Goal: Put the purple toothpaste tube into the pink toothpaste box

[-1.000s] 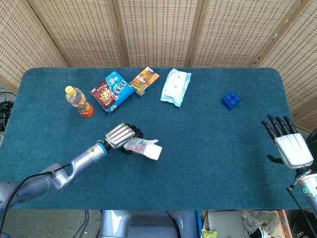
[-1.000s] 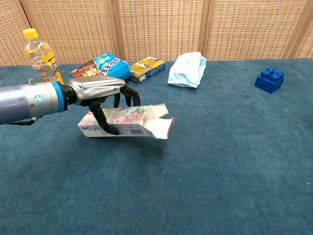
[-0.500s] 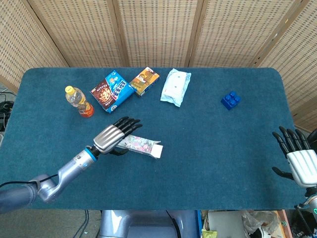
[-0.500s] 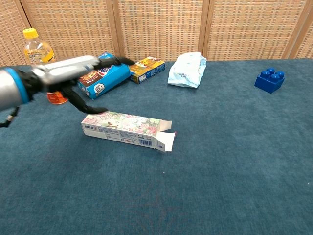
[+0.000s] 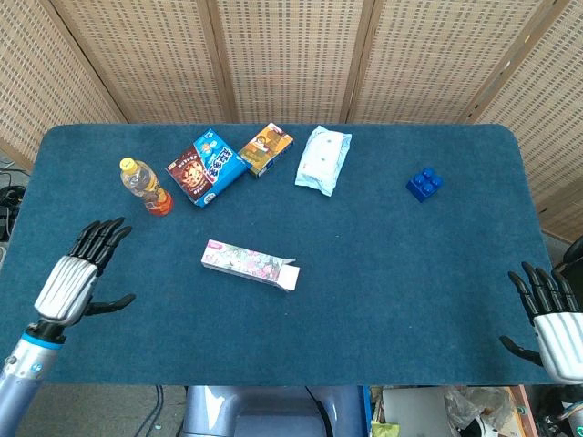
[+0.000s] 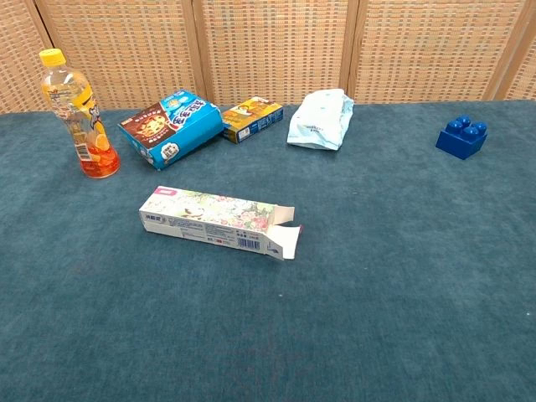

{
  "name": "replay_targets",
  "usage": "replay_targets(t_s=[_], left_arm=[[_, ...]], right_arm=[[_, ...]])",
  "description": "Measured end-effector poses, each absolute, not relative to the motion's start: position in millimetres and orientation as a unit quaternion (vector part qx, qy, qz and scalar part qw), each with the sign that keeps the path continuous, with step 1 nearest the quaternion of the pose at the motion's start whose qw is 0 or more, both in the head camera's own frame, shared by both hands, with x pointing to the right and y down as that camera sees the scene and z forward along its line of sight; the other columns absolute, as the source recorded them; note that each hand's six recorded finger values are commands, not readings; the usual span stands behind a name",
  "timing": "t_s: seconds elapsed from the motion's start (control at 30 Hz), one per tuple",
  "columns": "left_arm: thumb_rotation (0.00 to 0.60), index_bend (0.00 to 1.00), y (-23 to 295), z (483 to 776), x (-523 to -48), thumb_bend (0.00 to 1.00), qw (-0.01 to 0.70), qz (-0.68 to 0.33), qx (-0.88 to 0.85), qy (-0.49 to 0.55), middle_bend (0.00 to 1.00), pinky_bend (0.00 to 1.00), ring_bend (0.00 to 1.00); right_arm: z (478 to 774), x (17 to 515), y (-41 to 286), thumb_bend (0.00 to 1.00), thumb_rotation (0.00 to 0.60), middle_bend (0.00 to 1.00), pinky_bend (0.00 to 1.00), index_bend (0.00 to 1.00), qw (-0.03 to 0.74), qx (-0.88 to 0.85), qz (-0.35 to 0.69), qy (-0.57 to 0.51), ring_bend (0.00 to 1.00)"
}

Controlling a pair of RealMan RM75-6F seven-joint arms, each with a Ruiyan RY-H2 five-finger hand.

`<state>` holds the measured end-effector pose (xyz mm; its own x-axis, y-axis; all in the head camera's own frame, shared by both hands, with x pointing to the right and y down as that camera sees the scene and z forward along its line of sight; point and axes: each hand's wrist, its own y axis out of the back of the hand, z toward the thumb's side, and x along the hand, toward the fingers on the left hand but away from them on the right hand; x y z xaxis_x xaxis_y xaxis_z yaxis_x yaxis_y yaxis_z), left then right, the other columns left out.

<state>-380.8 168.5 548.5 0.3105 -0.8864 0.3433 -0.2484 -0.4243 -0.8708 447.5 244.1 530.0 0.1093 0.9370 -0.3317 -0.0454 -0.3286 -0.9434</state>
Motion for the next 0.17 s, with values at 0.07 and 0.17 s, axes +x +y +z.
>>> replay_targets(t_s=[0.07, 0.17], left_arm=[[0.6, 0.0, 179, 545, -392, 0.17, 0.359, -0.463, -0.706, 0.397, 0.0, 0.0, 0.0], [0.6, 0.0, 195, 537, -410, 0.17, 0.35, -0.507, -0.675, 0.406, 0.0, 0.0, 0.0]], right_arm=[[527, 445, 247, 0.0, 0.6, 0.0, 0.0, 0.0, 0.447, -0.596, 0.552, -0.374, 0.0], [521, 444, 250, 0.0, 0.6, 0.0, 0.0, 0.0, 0.454, -0.59, 0.552, -0.375, 0.0]])
